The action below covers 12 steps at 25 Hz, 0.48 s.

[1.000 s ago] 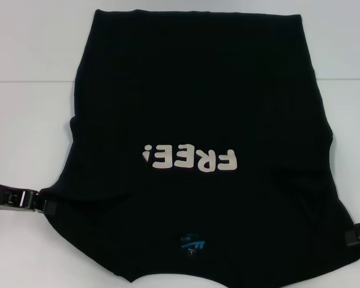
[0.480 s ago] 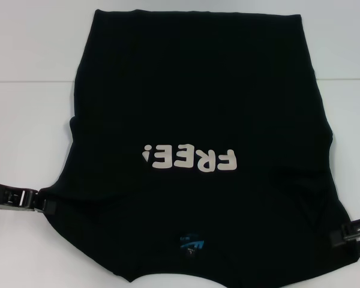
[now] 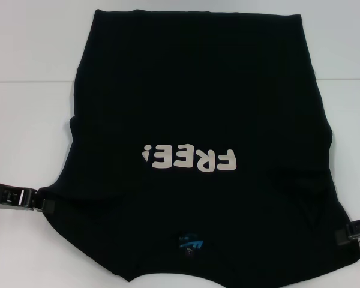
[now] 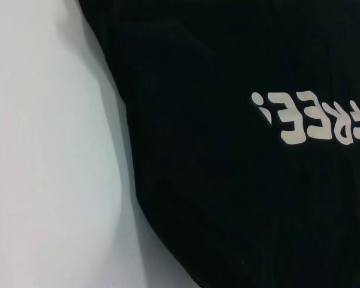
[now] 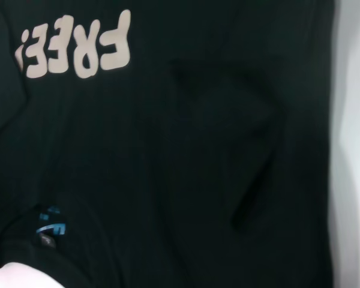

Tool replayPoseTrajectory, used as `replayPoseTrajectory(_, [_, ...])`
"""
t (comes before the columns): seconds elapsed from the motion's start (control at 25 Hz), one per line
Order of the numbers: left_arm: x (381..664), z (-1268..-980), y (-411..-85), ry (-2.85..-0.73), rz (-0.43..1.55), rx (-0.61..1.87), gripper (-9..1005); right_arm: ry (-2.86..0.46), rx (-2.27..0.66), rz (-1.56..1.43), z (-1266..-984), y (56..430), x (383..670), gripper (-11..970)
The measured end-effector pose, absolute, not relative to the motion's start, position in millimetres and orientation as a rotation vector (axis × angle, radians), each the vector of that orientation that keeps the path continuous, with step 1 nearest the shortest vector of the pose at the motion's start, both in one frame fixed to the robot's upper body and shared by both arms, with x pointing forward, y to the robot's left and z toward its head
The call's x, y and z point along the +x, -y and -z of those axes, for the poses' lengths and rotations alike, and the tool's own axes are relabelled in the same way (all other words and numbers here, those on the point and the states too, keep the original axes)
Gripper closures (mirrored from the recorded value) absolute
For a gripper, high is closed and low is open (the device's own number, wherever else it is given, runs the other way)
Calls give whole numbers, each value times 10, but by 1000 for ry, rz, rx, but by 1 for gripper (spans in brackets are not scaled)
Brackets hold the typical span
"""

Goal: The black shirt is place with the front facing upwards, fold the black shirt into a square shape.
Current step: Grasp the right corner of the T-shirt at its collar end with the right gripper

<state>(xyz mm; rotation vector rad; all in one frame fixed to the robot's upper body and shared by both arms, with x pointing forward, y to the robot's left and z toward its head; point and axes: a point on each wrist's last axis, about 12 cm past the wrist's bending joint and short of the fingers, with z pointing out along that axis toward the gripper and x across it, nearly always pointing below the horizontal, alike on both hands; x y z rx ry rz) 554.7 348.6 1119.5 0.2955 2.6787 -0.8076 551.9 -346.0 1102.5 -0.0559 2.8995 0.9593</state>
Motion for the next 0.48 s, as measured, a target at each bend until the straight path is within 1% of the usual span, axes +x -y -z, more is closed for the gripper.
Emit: replayPoseTrajectory(0.48, [5544, -11193, -3490, -2680, 808, 292, 979, -2908, -56, -925, -11002, 3492, 5513, 77])
